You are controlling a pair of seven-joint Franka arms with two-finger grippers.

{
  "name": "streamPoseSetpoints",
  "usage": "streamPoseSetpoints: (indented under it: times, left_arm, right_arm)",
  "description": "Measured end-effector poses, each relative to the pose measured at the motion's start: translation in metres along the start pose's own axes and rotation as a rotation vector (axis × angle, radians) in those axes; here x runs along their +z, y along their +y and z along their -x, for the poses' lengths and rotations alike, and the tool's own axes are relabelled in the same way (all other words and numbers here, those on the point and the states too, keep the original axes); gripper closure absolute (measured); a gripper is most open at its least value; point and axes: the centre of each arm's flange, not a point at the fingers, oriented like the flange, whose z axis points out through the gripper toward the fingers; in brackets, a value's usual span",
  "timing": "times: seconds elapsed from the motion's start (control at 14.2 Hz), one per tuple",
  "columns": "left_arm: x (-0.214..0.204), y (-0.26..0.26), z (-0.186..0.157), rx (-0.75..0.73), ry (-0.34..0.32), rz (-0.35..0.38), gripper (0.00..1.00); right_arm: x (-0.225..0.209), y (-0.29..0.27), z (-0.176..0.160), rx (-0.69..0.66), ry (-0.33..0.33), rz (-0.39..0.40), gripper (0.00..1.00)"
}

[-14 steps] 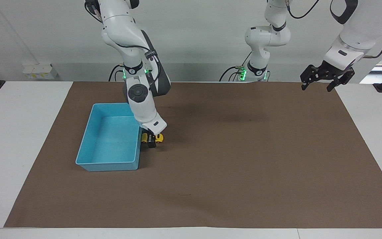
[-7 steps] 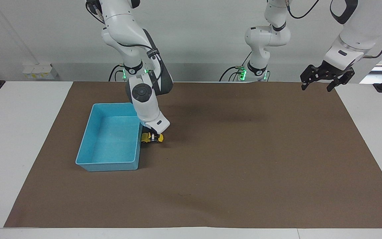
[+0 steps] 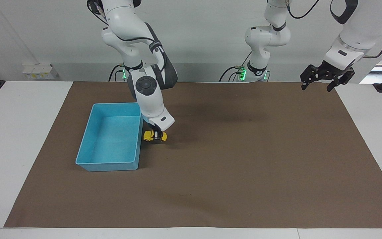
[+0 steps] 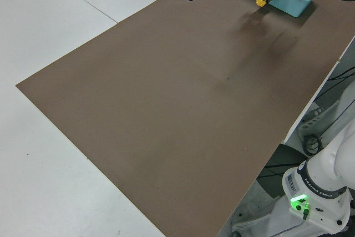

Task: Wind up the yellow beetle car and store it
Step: 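Grasp the yellow car beside the bin with the right gripper, then lift the car into the blue bin and lower it with the right gripper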

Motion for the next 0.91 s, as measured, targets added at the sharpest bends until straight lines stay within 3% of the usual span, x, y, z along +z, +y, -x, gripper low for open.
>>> streamPoseSetpoints:
  times: [0.42,0.91]
  left_arm:
    - [0.000,0.000,0.000,0.000,0.000,0.000,0.00]
    - [0.000,0.000,0.000,0.000,0.000,0.000,0.00]
  right_arm:
    - [-0.061,-0.002,0.017,0.043,-0.020,-0.023,0.52]
    - [-0.084,0.005,0.102,0.024,-0.023,-0.046,0.52]
